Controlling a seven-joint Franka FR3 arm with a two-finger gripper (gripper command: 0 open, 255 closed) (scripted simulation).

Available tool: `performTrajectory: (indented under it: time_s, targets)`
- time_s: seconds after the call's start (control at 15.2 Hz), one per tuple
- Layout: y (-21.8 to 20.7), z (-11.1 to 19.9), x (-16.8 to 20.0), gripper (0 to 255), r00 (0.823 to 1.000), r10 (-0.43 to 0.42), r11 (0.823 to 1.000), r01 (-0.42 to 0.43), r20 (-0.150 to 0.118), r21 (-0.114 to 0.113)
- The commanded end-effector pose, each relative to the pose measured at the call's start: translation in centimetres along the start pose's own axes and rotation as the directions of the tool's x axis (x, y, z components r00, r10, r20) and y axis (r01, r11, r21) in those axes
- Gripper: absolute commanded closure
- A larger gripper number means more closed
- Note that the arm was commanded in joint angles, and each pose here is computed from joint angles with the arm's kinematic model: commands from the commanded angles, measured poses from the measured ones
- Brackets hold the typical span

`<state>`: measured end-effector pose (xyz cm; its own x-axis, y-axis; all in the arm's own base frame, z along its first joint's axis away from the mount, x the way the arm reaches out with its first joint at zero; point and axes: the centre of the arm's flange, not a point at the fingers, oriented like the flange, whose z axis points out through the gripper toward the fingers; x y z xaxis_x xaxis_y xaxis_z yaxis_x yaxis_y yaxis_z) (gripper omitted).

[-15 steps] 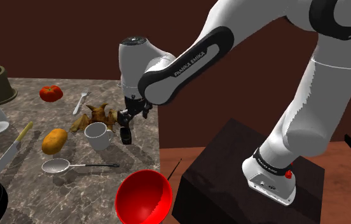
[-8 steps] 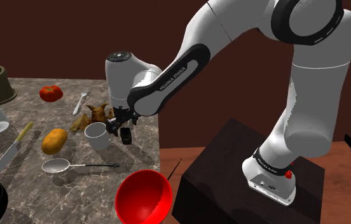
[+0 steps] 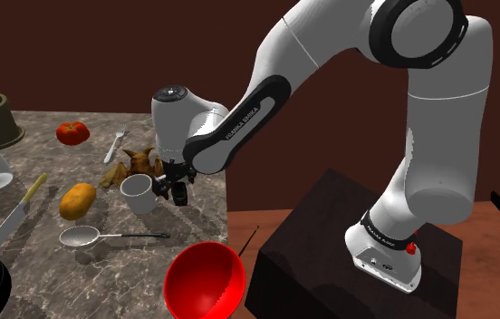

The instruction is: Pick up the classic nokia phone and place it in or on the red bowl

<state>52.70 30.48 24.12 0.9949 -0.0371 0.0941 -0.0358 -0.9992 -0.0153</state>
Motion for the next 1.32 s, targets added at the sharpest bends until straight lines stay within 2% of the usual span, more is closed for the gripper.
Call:
performTrajectory:
  time_s: [0.0, 0.2, 0.26, 0.86, 1.25]
  targets:
    - [0.0, 0.0, 0.0, 0, 1.0, 0.0, 1.0, 0.0, 0.0, 0.0]
    - [0.0, 0.0, 0.0, 0, 1.0, 0.0, 1.0, 0.0, 0.0, 0.0]
    - [0.0, 0.0, 0.0, 255, 1.0, 0.0, 1.0, 0.0, 0.0, 0.0]
    - [0.0, 0.0, 0.0, 255, 1.0, 0.0, 1.0, 0.0, 0.0, 0.0]
    - [-0.1, -3.1, 0.3, 255, 1.0, 0.0, 1.0, 0.0, 0.0, 0.0]
